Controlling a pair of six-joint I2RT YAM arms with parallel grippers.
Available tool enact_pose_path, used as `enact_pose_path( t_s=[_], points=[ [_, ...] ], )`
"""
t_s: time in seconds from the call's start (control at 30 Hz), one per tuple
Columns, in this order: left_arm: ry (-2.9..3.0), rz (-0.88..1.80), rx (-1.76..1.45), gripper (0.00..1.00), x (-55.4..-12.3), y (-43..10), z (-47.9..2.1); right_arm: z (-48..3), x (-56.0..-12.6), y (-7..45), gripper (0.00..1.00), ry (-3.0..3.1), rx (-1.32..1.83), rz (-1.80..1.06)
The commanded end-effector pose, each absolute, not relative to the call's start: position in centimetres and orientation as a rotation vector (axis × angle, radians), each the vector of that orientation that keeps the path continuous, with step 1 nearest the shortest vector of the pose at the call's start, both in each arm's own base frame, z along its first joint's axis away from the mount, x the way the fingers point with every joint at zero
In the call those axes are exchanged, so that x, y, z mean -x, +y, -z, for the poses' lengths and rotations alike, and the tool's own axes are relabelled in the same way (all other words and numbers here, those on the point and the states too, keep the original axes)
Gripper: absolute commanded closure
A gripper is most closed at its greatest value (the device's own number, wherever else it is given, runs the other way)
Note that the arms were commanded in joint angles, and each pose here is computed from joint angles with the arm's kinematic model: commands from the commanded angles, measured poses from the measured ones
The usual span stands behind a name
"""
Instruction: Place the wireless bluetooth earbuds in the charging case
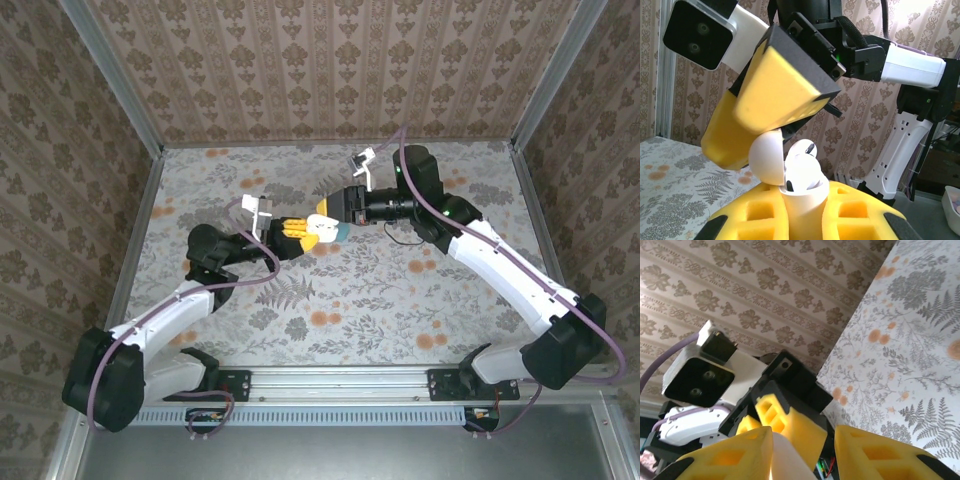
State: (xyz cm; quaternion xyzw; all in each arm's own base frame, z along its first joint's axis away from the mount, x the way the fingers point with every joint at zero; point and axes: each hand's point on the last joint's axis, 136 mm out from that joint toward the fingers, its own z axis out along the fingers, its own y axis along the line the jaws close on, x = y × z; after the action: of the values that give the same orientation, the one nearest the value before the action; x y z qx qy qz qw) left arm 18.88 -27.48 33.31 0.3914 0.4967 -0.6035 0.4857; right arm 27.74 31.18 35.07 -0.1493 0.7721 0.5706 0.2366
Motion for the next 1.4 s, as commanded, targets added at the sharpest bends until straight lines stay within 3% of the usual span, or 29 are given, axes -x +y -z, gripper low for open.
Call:
enact_pose_path(
  t_s=[0.0,0.37,0.63,0.93,1.37],
  points=[
    [1.171,1.444,-0.948,1.0,-19.3,-27.4,-34.5,-37.4,-25.3,31.0,0.62,2.032,0.541,-1.632],
    [1.21,1.444,-0.902,1.0,-20.4,-27.3,-34.2,-37.6,-21.6,30.2,0.62,2.014,0.681,-1.696],
    [1.222,1.487,-0.879,1.0,-20.5,-27.3,-34.8,-35.6,-24.6,27.6,0.53,2.067,0.524,-1.356],
    [1.259,1.569,-0.825,1.0,-20.6,-27.0,-36.0,-35.4,-25.9,28.8,0.45,1.935,0.494,-1.472],
    [1.311,1.725,-0.742,1.0,-21.5,-27.5,-37.9,-36.8,-25.9,31.0,0.56,1.819,0.571,-1.645]
  ],
)
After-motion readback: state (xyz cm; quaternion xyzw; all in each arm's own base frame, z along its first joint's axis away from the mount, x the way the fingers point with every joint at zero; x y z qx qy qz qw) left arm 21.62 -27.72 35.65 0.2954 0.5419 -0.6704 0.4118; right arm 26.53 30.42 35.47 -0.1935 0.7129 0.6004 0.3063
